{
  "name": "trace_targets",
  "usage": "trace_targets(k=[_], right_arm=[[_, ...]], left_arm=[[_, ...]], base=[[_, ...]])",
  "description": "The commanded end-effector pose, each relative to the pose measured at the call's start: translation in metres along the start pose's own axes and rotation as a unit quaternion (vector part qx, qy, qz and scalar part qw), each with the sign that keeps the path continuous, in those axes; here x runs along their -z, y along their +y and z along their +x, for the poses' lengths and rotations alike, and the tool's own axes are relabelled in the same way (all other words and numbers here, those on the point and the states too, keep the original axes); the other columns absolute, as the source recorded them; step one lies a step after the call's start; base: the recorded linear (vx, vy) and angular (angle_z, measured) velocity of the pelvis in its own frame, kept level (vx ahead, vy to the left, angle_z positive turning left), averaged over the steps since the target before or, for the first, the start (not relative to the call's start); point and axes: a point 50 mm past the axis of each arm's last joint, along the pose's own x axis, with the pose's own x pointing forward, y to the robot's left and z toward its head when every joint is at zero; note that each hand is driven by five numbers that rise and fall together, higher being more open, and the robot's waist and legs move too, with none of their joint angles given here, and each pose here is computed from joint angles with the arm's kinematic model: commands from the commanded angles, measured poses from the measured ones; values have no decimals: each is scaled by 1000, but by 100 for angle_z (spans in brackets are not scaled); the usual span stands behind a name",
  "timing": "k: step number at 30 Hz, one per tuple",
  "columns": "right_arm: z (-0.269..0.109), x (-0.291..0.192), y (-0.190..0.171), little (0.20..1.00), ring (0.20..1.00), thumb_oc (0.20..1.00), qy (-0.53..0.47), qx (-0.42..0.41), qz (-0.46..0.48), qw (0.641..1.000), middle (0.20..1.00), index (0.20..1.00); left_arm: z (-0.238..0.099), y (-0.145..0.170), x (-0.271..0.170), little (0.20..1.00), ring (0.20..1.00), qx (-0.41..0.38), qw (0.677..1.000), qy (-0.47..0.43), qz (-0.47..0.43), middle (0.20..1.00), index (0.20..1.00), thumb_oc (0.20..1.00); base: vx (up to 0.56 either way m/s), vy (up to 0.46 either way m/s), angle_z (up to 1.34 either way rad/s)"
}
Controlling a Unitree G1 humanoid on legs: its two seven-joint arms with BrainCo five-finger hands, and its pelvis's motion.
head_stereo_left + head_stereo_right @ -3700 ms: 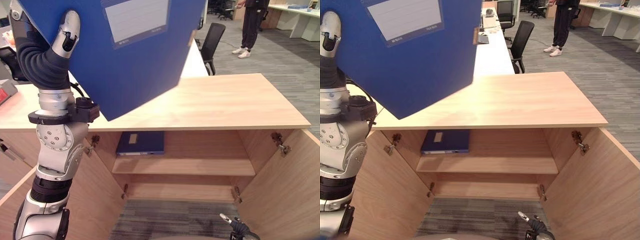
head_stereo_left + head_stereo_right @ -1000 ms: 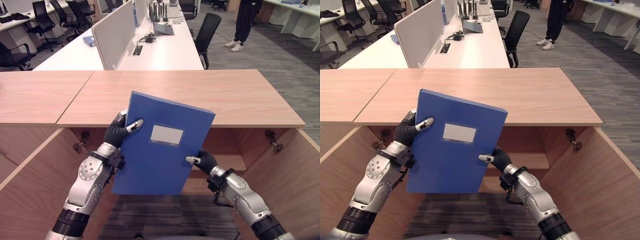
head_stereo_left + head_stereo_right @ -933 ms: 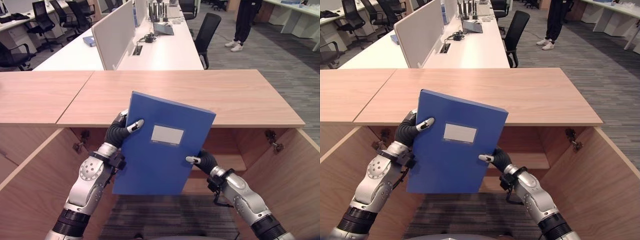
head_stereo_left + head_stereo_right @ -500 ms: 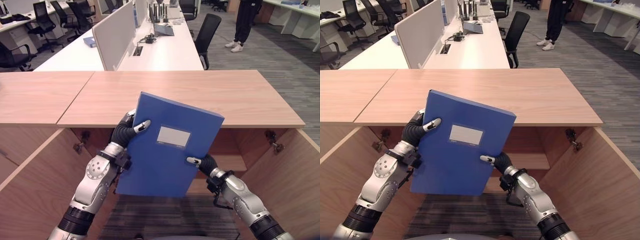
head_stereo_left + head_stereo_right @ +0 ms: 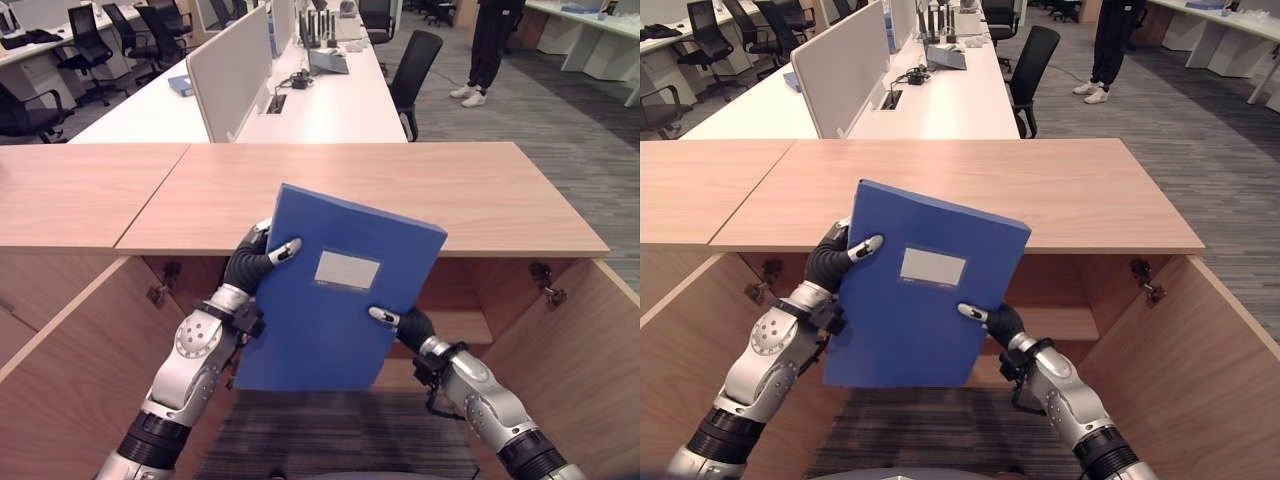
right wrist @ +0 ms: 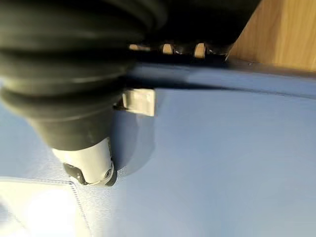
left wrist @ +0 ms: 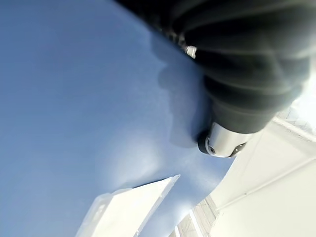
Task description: Put the empty folder in the office cabinet
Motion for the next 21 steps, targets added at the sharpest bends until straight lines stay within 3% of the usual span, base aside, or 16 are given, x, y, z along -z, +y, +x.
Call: trace_targets(k=[1,8,9,10,11,17,21], right_arm=[[42,-26,60,200,200,200,-61,-133,7,989,200,200],[40,-29,60,200,200,200,-64,-139,0,988,200,200],[40,-30,59,200,200,200,-64,-139,-3,988,200,200],[39,-31,58,200,200,200,-65,-139,-8,988,200,200],[37,-32,53,200,200,200,-63,-131,-33,989,200,200],[6,-10,1,200,200,200,27,-47,-167,984,200,200],[-12,0,-20,200,200,200,87,-21,-263,961,200,200]], left_arm=[[39,-37,-49,200,200,92,985,-143,-42,200,200,200],[36,-33,-47,200,200,85,986,-139,-36,200,200,200],[35,-31,-46,523,523,81,987,-136,-33,523,523,523],[34,-29,-45,583,583,76,988,-131,-25,583,583,583],[31,-23,-44,1000,1000,66,990,-126,-4,1000,1000,1000],[-5,13,-34,1000,1000,75,989,-43,119,1000,1000,1000],[-33,27,-4,1000,1000,100,987,68,106,1000,1000,1000]], base=[[0,0,0],[0,0,0],[0,0,0],[0,0,0],[0,0,0],[0,0,0],[0,0,0]])
